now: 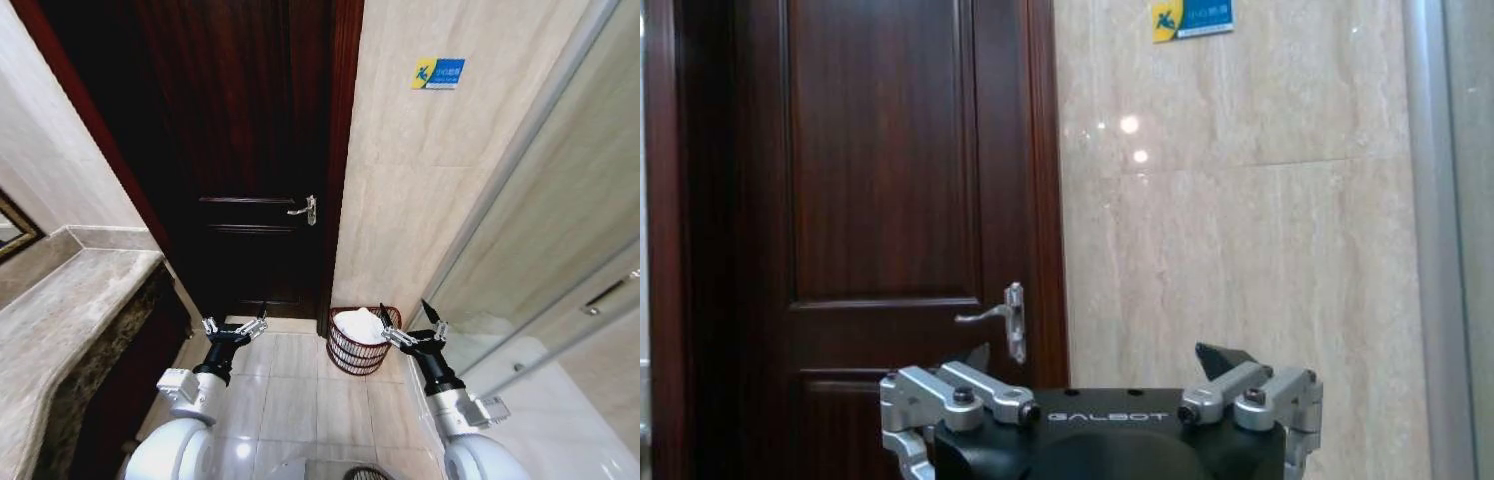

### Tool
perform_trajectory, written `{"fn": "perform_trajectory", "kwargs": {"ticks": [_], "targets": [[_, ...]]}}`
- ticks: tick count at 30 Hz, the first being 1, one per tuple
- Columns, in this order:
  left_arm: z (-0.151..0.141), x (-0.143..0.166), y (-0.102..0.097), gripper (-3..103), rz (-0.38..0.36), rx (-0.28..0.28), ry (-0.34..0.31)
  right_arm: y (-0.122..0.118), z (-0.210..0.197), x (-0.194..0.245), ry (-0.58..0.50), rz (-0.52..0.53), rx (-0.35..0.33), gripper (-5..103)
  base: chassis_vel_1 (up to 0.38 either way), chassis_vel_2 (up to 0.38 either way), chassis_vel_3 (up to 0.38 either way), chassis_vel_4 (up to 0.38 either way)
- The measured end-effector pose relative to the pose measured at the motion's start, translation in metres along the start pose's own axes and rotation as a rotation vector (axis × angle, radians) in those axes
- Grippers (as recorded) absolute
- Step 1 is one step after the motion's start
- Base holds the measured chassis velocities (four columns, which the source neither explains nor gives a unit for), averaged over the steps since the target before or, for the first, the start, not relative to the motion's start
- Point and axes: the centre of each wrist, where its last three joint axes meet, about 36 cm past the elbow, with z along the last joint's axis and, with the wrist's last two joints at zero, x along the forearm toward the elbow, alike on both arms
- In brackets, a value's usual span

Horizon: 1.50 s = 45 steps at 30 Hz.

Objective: Discard the used towel into the hamper.

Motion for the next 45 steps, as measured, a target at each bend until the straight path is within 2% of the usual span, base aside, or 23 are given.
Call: {"fn": "perform_trajectory", "kwargs": {"ticks": [45], "targets": [[0.0, 0.0, 0.0, 100, 0.0, 0.0, 0.0, 0.0, 0.0, 0.0, 0.0, 0.0, 0.0, 100, 0.159, -0.155, -0.153, 0.153]]}}
